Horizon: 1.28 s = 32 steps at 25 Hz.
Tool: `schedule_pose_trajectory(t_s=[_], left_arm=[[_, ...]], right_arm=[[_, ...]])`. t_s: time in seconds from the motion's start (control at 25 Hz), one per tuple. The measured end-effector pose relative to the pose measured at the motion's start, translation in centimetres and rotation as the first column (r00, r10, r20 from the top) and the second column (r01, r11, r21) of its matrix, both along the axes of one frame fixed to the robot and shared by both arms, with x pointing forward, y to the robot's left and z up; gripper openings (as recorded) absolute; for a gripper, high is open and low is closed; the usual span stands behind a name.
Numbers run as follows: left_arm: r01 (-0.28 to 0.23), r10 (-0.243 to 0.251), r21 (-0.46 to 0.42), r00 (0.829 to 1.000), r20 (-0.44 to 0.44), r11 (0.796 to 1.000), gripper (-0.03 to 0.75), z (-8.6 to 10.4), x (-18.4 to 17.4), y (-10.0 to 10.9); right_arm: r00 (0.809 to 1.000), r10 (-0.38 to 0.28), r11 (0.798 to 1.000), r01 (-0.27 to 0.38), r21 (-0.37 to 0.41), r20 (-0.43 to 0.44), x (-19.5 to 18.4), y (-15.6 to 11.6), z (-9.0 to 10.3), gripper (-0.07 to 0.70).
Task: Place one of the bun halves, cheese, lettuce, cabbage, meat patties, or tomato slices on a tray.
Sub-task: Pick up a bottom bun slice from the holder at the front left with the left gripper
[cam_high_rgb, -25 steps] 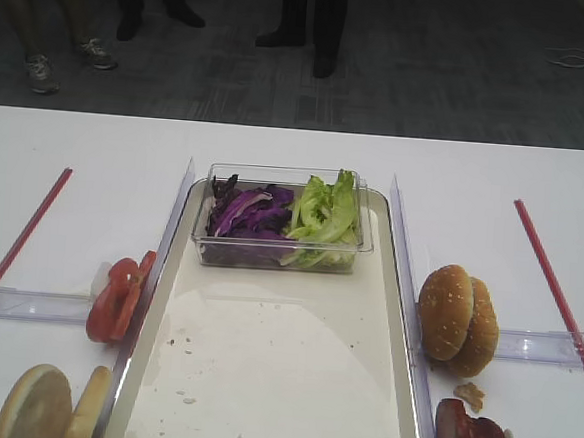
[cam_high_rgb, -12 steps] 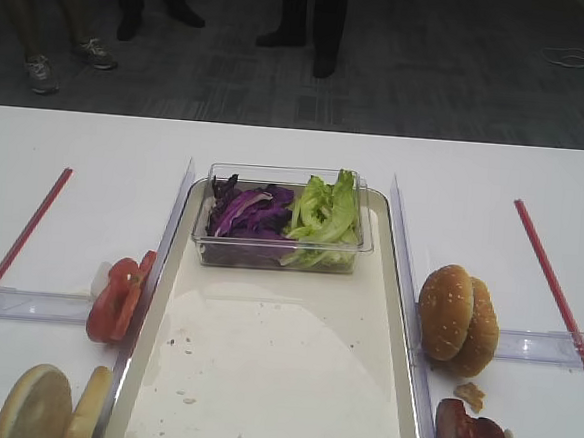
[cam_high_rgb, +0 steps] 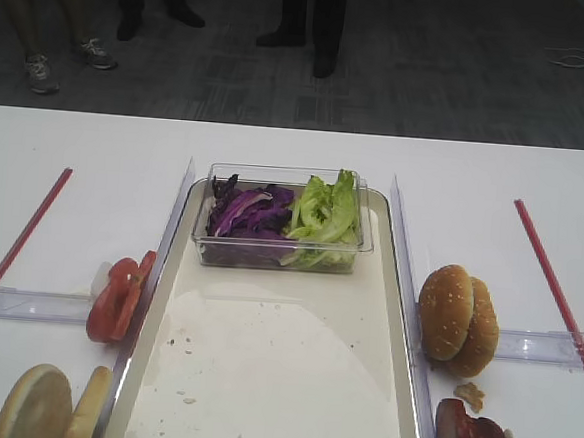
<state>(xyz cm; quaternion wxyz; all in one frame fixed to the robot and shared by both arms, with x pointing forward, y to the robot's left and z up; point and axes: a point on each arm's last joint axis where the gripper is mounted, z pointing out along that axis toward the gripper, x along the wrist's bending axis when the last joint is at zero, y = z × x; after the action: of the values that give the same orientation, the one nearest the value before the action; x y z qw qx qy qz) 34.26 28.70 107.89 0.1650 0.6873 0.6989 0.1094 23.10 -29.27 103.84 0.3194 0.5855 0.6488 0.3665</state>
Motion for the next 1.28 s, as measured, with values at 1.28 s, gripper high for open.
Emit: schedule_pose_trajectory(t_s=[1.28], left_arm=[[0.038, -0.054, -0.093, 0.984, -0.169, 0.995, 0.414, -1.1, 4.3, -2.9]], right_arm=[[1.000, 0.000, 1.000, 0.000, 0.000, 0.000, 0.0, 0.0, 0.0, 0.384]])
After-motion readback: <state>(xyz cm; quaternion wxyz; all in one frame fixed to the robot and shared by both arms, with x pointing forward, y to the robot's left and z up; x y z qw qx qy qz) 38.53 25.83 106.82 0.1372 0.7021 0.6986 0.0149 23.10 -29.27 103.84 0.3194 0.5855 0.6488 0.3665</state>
